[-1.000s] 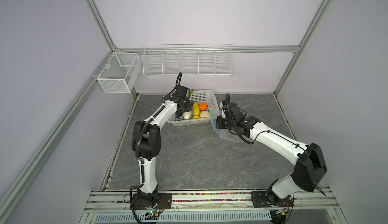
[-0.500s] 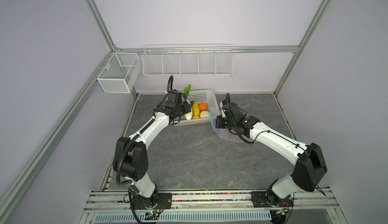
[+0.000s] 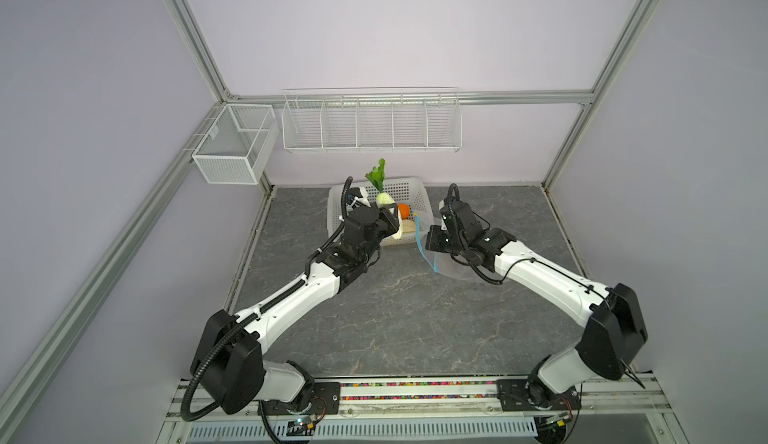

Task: Place the food in the zip-top bag and seal the zipper
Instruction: 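Lift the white radish with the left gripper toward the bag, then carry the white radish over the bag mouth beside the right gripper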

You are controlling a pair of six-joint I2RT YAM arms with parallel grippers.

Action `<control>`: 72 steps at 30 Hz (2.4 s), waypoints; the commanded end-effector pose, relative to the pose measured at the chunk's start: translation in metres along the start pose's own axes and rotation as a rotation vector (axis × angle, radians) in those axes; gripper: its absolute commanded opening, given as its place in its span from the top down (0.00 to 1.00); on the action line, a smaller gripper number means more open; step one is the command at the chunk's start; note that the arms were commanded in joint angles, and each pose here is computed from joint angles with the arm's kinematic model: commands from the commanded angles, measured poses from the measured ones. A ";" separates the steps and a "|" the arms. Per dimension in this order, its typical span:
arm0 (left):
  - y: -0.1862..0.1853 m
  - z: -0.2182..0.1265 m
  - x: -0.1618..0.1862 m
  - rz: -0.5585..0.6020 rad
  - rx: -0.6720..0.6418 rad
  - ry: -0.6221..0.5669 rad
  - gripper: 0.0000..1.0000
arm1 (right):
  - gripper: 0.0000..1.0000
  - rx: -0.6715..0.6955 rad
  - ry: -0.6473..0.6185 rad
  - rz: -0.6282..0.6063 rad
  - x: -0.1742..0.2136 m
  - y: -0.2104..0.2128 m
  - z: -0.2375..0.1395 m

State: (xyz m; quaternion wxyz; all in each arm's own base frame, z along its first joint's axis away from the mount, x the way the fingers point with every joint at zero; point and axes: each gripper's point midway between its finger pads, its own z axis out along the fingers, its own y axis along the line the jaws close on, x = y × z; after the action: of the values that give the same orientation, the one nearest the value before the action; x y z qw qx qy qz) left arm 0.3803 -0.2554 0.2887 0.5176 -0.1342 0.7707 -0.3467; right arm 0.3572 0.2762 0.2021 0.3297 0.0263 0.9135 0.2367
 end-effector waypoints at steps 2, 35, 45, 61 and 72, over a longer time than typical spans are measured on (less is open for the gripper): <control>0.000 -0.009 -0.017 -0.086 -0.003 -0.132 0.77 | 0.94 -0.047 -0.048 0.121 -0.012 0.013 -0.004; -0.017 0.006 0.011 -0.150 0.043 -0.217 0.77 | 0.94 -0.203 -0.005 0.293 -0.016 0.046 -0.005; -0.024 0.016 0.027 -0.139 0.054 -0.196 0.78 | 0.94 -0.215 -0.033 0.286 -0.024 0.050 -0.015; -0.026 0.013 0.036 -0.104 0.048 -0.214 0.77 | 0.94 -0.238 -0.058 0.295 -0.030 0.053 -0.027; -0.034 0.002 0.029 -0.151 0.089 -0.232 0.77 | 0.94 -0.244 -0.077 0.296 -0.030 0.051 -0.032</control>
State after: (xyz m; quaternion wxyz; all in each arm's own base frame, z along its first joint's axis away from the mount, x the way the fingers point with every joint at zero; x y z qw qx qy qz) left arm 0.3695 -0.2990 0.2711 0.5756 -0.1974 0.7009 -0.3721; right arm 0.3599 0.2976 0.2531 0.3228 0.1275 0.8624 0.3685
